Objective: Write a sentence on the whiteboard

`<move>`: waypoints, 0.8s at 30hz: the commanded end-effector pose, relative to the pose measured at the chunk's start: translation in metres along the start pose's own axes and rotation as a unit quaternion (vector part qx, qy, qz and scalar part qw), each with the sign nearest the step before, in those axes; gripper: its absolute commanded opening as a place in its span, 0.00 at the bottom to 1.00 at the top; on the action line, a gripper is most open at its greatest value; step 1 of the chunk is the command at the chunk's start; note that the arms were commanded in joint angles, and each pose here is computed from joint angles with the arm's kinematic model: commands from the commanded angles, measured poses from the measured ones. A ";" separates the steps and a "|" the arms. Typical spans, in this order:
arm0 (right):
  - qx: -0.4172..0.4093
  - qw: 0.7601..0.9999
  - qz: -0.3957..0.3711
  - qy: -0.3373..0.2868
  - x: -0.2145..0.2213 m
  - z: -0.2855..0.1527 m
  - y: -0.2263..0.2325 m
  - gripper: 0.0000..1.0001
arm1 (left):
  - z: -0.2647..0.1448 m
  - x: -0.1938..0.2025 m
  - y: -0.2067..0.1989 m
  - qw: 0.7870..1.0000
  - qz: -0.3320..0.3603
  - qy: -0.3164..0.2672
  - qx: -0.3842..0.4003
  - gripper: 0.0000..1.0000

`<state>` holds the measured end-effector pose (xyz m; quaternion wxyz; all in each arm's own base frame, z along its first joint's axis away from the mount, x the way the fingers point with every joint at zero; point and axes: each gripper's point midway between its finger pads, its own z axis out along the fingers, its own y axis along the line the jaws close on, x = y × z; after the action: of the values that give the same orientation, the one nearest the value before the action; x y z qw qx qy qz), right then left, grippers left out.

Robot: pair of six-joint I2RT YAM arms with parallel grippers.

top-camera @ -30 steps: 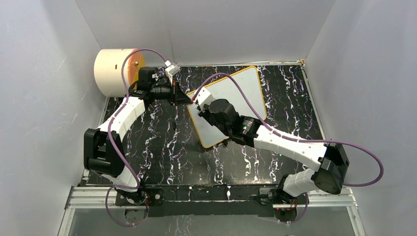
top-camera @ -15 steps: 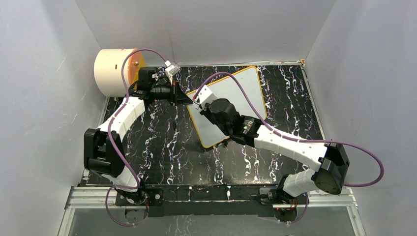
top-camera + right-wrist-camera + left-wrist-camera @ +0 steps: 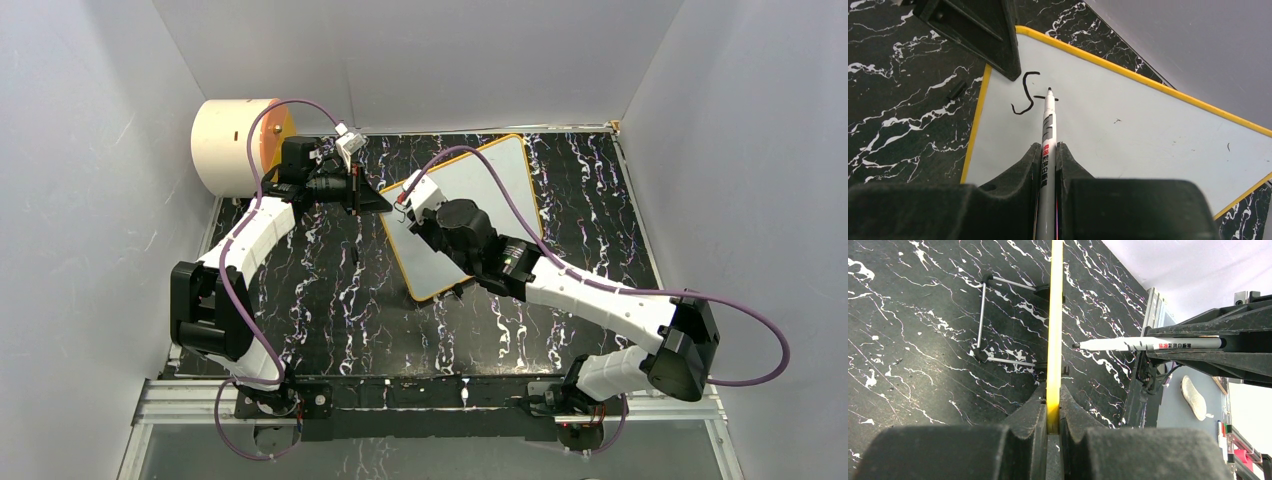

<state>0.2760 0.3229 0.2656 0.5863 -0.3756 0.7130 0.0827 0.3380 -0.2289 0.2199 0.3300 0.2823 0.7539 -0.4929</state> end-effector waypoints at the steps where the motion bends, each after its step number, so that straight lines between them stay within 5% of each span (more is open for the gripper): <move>1: 0.008 0.999 0.016 -0.051 -0.031 0.001 -0.007 0.00 | -0.004 0.007 -0.007 1.000 0.009 0.007 0.003 0.00; 24: 0.007 1.000 0.005 -0.009 -0.010 0.011 -0.006 0.00 | -0.004 0.007 -0.008 1.000 0.009 0.006 0.004 0.00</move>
<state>0.2835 0.3310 0.2583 0.5855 -0.3791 0.7116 0.0842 0.3384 -0.2280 0.2191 0.3295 0.2799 0.7554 -0.4925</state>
